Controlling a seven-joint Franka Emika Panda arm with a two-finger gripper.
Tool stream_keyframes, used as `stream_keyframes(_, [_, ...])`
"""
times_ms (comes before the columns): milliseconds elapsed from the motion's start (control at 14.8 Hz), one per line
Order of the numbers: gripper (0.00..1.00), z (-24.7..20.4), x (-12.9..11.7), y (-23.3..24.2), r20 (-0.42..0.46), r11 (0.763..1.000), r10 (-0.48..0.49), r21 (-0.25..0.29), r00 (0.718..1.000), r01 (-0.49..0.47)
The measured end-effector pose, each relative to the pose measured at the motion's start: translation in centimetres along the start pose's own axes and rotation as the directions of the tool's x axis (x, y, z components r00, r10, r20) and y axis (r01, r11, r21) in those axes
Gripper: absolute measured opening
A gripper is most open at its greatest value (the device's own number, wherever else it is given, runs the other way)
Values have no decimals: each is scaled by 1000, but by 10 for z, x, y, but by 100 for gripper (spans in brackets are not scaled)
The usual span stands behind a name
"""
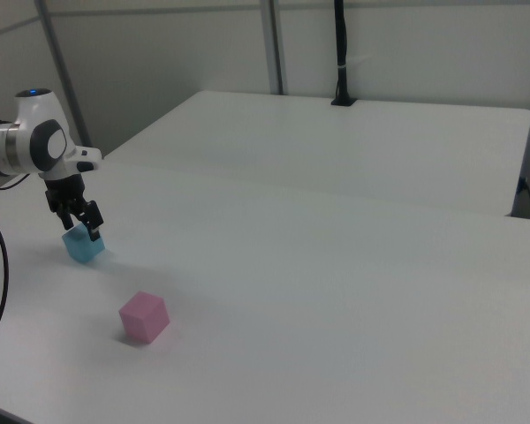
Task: Put blue cube on pink cube
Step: 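Close the gripper on the light-blue cube and lift it, then carry the light-blue cube over the pink cube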
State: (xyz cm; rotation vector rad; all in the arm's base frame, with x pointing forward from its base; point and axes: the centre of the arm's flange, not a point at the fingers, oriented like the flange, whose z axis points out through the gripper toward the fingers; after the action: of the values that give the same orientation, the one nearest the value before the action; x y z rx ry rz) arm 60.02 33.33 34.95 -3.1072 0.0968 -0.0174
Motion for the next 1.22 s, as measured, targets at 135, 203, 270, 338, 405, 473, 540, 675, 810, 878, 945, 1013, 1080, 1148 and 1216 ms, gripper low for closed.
stream_keyframes(135, [99,5,0,-1,0,1000,-8,-12,1000,8])
stream_keyframes(203, [99,10,-1,-1,1,999,-15,-28,1000,15])
stream_keyframes(270, [92,14,0,-1,-2,999,-18,-31,1000,18])
stream_keyframes(338, [80,16,1,-2,-11,999,-19,-27,1000,19])
stream_keyframes(405, [71,16,1,-3,-15,1000,-19,-24,1000,19])
stream_keyframes(473, [59,15,2,-3,-19,1000,-18,-22,1000,18])
stream_keyframes(540, [58,13,3,-3,-22,1000,-17,-20,1000,16])
stream_keyframes(675, [57,9,4,-4,-30,1000,-13,-15,999,13])
stream_keyframes(810, [55,-2,7,-4,-47,1000,-10,-6,999,10])
stream_keyframes(878, [55,-10,9,-4,-58,1000,-8,1,998,8])
stream_keyframes(945, [55,-20,10,-1,-67,1000,-4,5,998,4])
stream_keyframes(1013, [55,-32,11,4,-70,1000,4,6,998,-3])
stream_keyframes(1080, [55,-46,12,11,-72,1000,14,6,997,-14])
stream_keyframes(1148, [55,-62,12,20,-72,1000,27,5,997,-26])
stream_keyframes(1216, [55,-79,13,31,-74,999,40,4,996,-40])
